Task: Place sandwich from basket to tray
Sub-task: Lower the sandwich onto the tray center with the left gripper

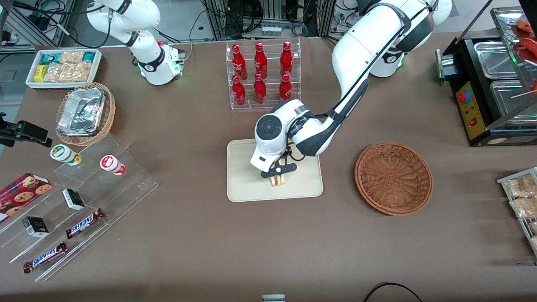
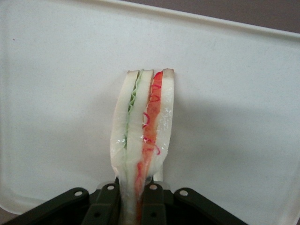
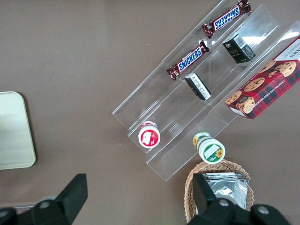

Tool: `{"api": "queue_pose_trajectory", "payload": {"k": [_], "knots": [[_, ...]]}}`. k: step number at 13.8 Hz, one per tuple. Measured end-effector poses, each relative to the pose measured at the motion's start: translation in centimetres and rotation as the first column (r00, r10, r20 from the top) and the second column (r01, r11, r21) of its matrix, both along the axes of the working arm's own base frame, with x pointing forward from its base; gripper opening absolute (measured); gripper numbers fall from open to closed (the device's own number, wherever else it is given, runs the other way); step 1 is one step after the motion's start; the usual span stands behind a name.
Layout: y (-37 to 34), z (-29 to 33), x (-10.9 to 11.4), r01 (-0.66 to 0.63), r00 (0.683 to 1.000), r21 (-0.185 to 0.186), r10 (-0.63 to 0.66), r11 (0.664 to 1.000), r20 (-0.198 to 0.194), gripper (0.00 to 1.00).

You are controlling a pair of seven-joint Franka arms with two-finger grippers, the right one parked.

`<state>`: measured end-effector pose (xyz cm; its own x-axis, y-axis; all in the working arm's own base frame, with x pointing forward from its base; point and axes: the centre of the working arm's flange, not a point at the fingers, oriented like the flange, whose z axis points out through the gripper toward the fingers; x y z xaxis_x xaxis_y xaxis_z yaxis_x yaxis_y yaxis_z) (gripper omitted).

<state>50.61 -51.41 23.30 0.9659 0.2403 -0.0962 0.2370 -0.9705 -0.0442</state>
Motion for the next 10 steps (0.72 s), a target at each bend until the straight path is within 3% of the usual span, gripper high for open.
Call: {"api": "queue_pose_trajectory", "payload": {"k": [4, 8, 9, 10], "knots": [[-0.1, -0.1, 0.1, -0.011, 1.0, 0.0, 0.011, 1.0, -0.001, 0.53], [-0.4, 3.5, 1.6, -0.031, 0.999, -0.028, 0.032, 0.999, 0.038, 0.93], [-0.4, 4.9, 2.0, -0.034, 0.998, -0.027, 0.035, 0.999, 0.045, 1.0], [-0.3, 6.6, 2.3, -0.037, 0.998, -0.024, 0.039, 0.999, 0.051, 1.0]]}}
